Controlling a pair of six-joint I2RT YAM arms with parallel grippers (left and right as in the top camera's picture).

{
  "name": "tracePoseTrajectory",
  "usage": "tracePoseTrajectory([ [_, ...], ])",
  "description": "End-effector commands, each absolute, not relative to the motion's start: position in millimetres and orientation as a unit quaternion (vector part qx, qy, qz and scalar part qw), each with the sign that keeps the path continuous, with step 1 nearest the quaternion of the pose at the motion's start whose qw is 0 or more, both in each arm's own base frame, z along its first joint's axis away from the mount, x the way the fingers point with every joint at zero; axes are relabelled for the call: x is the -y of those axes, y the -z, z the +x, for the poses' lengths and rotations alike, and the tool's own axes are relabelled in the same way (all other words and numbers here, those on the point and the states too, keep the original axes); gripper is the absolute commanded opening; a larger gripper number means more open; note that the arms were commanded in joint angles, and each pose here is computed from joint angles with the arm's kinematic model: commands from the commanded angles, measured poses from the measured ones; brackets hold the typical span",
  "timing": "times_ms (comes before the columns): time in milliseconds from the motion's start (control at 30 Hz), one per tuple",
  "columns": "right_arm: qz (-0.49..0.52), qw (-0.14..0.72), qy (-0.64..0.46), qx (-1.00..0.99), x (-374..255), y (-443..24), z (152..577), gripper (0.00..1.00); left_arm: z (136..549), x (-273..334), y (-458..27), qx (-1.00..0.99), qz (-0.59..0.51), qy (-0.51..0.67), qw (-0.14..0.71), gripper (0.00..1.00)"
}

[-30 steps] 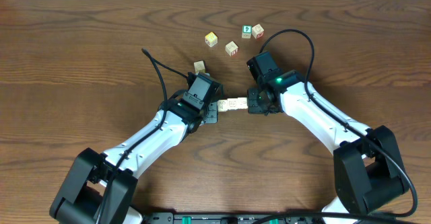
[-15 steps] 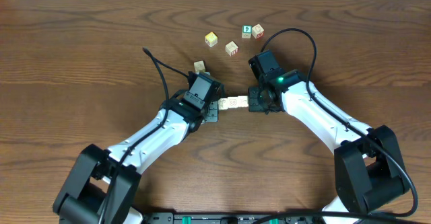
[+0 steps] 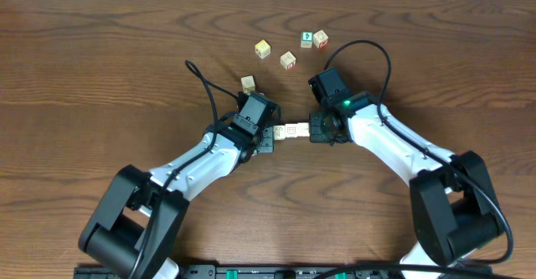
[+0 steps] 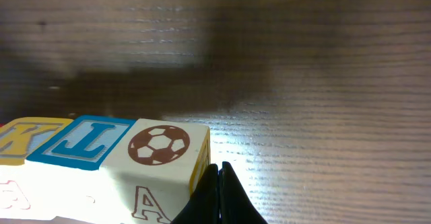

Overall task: Lift 5 blocks
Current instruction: 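Lower the squeezed block row back onto the table with both grippers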

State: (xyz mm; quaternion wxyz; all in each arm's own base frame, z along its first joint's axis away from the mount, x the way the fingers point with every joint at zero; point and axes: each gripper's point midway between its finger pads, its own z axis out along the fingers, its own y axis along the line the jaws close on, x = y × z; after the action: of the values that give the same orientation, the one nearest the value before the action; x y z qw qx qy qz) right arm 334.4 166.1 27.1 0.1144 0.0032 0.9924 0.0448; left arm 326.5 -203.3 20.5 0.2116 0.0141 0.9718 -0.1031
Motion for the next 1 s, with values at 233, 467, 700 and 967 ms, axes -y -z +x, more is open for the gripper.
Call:
tracePoseTrajectory([
  [233,-0.062,0.019,-0.199,-0.978,-251,-14,292,0.01,303,285,-25,-0.954,0.085,0.233,0.17,0.07],
  [467,-0.062,0.029,-0.153,-0.986,-236,-4,296,0.04,307,276,-16,-0.959,0.082,0.206,0.176,0.07],
  [700,-0.068,0.039,-0.111,-0.991,-221,0,300,0.06,310,257,-9,-0.968,0.074,0.152,0.185,0.08],
  [967,-0.078,0.056,-0.066,-0.993,-205,2,305,0.06,310,241,-4,-0.974,0.066,0.112,0.187,0.25],
])
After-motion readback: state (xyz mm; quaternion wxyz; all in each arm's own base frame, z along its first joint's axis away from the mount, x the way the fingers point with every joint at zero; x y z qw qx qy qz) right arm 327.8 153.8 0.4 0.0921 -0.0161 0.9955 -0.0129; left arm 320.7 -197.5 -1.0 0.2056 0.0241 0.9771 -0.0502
